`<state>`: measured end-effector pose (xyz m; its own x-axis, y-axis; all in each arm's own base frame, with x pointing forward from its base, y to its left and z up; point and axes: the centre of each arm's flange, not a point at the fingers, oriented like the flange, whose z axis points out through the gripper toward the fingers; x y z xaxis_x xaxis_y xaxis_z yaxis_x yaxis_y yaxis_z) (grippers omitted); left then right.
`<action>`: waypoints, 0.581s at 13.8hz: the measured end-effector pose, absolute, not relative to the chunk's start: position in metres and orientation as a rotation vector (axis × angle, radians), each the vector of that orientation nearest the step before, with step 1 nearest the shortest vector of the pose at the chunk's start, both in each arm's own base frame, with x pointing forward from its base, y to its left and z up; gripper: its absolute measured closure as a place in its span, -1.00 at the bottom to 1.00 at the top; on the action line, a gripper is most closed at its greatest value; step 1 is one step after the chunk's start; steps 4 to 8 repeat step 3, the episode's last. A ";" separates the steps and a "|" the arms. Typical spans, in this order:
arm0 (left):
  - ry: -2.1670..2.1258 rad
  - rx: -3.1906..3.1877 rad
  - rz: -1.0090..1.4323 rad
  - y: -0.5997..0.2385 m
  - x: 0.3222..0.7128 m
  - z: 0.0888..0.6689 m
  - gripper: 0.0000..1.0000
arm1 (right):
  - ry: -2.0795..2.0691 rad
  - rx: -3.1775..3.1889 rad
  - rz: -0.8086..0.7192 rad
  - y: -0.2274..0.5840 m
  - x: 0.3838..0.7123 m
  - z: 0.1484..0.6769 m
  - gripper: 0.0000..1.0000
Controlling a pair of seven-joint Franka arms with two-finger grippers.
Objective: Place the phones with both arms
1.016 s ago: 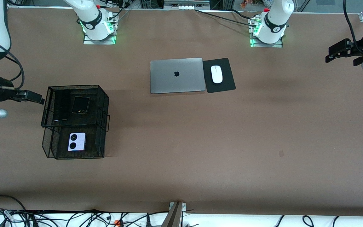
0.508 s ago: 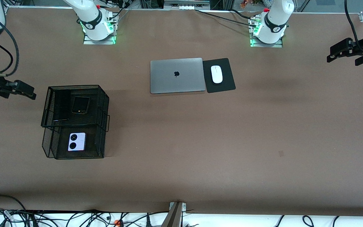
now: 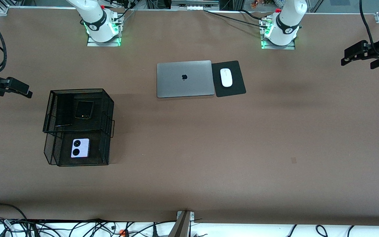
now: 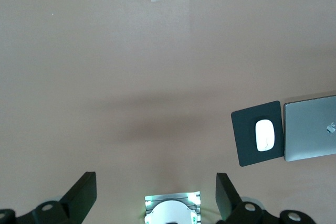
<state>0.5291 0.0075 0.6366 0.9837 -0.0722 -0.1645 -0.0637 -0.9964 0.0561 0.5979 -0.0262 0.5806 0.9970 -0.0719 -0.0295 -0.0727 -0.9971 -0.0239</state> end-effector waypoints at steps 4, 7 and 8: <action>-0.104 3.082 -0.234 0.007 0.535 0.633 -1.00 | 0.087 -3.114 0.076 -0.016 0.603 0.569 -1.00; -0.104 3.082 -0.234 0.007 0.535 0.633 -1.00 | 0.087 -3.114 0.076 -0.016 0.603 0.569 -1.00; -0.104 3.082 -0.234 0.007 0.535 0.633 -1.00 | 0.087 -3.114 0.076 -0.016 0.603 0.569 -1.00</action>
